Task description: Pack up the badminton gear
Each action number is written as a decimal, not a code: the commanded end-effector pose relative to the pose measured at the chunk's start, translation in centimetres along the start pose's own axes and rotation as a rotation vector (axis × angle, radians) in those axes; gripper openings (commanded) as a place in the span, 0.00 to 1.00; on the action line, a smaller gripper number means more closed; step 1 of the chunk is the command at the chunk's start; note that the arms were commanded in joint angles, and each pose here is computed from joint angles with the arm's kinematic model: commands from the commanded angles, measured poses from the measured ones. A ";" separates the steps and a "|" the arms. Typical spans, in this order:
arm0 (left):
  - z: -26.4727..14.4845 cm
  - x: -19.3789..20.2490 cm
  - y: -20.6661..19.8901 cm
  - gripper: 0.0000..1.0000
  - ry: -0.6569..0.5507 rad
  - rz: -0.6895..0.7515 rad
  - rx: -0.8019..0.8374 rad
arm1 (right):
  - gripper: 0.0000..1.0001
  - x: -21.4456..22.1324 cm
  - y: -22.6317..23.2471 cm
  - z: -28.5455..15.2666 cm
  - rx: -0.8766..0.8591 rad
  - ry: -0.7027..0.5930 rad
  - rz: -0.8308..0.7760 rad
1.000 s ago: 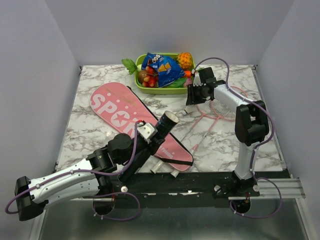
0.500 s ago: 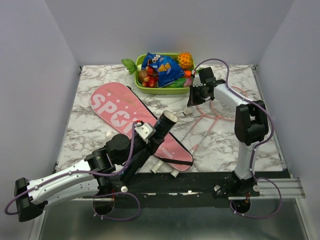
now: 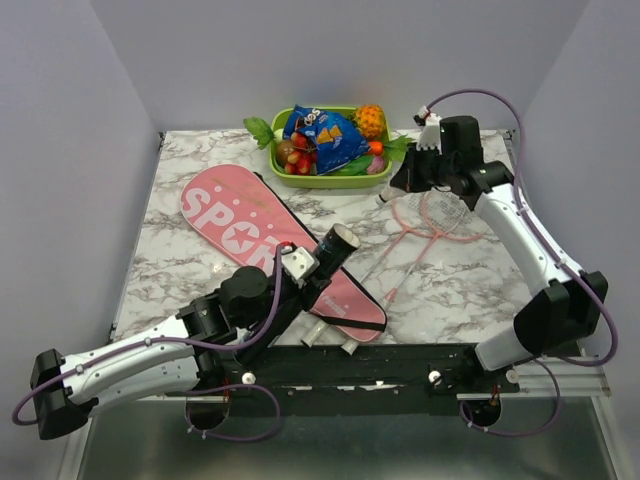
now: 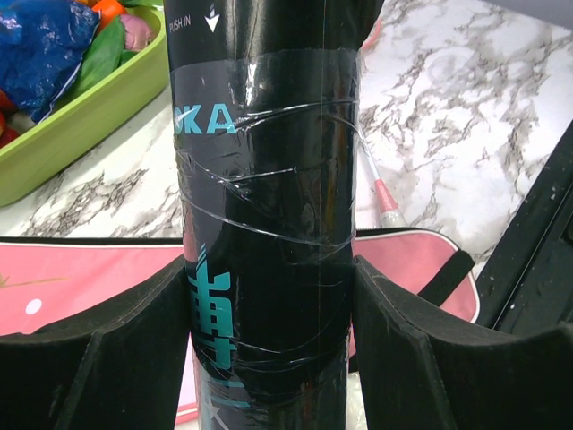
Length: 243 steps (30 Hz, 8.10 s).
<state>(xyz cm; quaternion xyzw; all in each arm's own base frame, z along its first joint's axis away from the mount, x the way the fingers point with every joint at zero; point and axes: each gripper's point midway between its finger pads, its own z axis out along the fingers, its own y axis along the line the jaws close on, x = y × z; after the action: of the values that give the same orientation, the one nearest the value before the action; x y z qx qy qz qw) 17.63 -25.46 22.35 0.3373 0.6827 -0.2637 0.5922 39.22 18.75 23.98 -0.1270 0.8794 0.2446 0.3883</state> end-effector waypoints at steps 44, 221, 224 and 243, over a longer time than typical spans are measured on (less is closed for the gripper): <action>3.5 -0.7 -3.5 0.00 -0.022 0.056 0.159 | 0.01 5.2 11.6 -14.0 -0.412 -0.033 -0.080; 2.0 0.3 -6.2 0.00 -0.016 0.002 0.303 | 0.01 10.6 2.9 -10.8 -0.332 0.053 0.449; 2.3 0.4 -6.7 0.00 0.002 -0.001 0.329 | 0.01 10.3 5.3 -12.0 -0.421 0.046 0.394; 2.4 0.4 -8.2 0.00 0.042 -0.019 0.353 | 0.01 11.5 11.9 -15.2 -0.756 0.153 0.225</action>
<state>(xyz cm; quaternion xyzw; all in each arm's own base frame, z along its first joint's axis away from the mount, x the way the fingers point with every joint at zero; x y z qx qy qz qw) 13.34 -31.70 19.02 0.4508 0.6516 -0.3482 0.5010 18.68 19.68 26.68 -0.1402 0.7861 0.5546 0.2341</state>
